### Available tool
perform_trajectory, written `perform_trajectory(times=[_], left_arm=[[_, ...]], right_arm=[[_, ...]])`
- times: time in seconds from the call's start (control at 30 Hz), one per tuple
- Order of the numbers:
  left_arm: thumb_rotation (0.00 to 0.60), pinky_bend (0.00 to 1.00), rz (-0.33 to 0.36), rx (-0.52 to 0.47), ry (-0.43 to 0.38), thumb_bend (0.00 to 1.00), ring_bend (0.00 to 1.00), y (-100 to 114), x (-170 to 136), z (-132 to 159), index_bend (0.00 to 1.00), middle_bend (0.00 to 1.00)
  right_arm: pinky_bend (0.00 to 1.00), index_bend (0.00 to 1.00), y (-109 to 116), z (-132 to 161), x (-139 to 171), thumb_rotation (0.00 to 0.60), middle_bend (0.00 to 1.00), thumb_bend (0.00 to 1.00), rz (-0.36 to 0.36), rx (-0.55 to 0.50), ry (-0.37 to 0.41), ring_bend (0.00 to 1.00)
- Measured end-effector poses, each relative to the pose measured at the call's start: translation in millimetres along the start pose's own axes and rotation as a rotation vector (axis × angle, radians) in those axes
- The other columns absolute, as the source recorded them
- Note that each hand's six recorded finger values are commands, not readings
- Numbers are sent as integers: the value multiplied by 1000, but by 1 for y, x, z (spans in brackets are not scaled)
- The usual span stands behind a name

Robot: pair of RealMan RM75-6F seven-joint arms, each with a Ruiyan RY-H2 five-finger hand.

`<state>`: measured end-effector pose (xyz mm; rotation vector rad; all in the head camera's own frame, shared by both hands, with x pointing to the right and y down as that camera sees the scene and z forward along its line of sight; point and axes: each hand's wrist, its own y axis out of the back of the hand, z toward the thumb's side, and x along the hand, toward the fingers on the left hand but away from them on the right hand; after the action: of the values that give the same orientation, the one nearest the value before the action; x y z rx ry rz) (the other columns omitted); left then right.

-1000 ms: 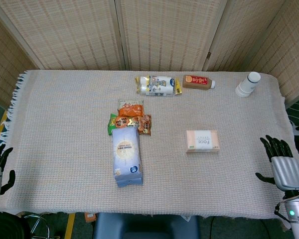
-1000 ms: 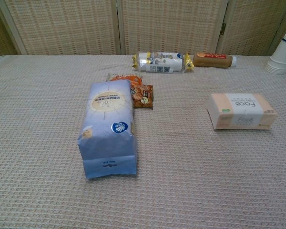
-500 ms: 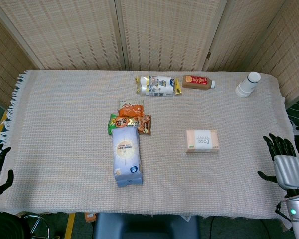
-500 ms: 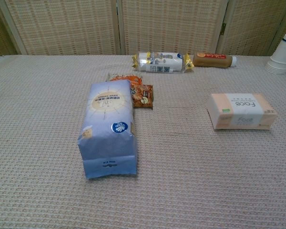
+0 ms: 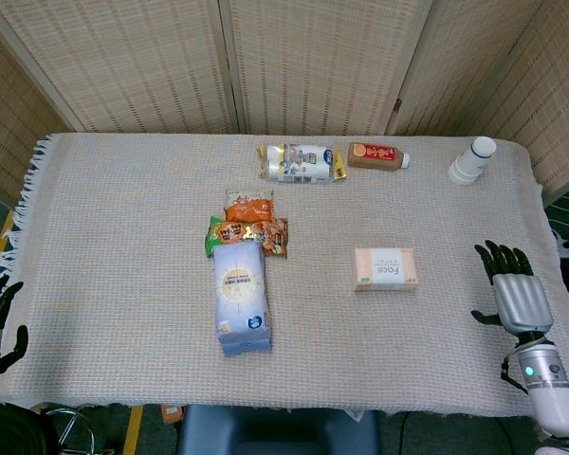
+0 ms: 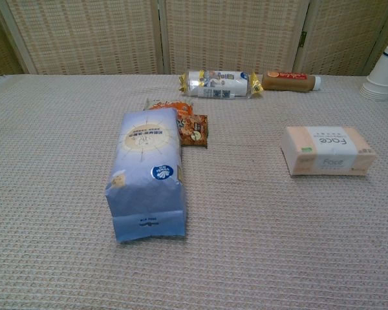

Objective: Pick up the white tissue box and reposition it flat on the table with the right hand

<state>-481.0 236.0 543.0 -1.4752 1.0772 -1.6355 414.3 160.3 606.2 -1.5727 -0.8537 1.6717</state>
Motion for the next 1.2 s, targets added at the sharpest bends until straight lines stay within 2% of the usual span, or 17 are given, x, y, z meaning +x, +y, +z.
perform_trajectory(times=[0.3,0.63,0.77,1.2], left_arm=[[600,108,14,-12,8,529,0,6,-2,-3,132,0],[600,108,12,-36,26,528,0,10,-3,-7,132,0],[600,108,15,-46,32,529,0,12,-4,-8,133,0],[600,108,11,-57,49,528,0,14,-4,-12,132,0]], right_arm=[[0,0,14,65,-44,600,0,0,97,141,31,0],[0,0,11,143,-64,600,0,0,246,125,106,0],[0,0,3,155,-68,600,0,0,276,139,110,0],[0,0,-22,164,-94,600,0,0,294,128,126,0]])
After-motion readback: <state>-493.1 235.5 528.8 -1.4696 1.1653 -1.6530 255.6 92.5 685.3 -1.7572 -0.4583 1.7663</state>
